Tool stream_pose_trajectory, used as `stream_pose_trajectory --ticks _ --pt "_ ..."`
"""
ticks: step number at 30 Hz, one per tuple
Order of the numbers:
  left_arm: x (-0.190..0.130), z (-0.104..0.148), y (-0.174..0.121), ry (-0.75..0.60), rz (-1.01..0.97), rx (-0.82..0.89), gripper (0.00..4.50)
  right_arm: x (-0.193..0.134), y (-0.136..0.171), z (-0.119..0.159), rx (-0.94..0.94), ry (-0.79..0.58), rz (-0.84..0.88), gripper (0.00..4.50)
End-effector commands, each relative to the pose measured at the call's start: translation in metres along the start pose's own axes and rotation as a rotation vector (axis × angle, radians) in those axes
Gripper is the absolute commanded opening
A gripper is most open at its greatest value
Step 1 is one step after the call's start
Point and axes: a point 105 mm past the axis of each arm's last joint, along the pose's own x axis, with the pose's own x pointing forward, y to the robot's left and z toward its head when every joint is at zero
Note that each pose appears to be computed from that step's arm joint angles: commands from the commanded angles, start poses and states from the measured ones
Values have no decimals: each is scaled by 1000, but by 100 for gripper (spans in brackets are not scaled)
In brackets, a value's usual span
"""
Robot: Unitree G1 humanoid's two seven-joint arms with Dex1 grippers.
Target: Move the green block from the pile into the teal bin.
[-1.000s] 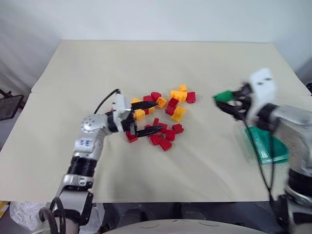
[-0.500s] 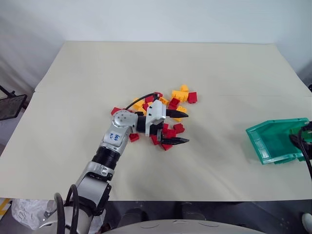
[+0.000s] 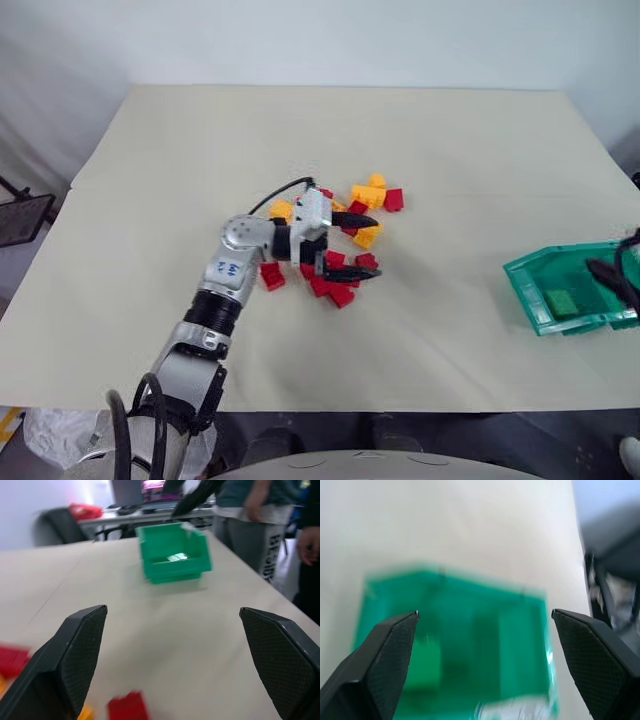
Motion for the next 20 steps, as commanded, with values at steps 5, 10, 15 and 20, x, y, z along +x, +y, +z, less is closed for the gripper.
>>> stream_pose_trajectory --ticks 5,10,15,20 --pt "-75 -2 -3 60 145 -121 450 16 83 33 -57 -214 553 446" --pt "-147 -11 -8 166 322 -110 450 25 122 23 -137 -364 842 446" --pt "-197 -15 -22 226 458 -137 450 49 124 3 -178 -385 910 446" --pt "-218 -14 -33 228 520 -150 450 64 127 -1 -176 -412 915 446"
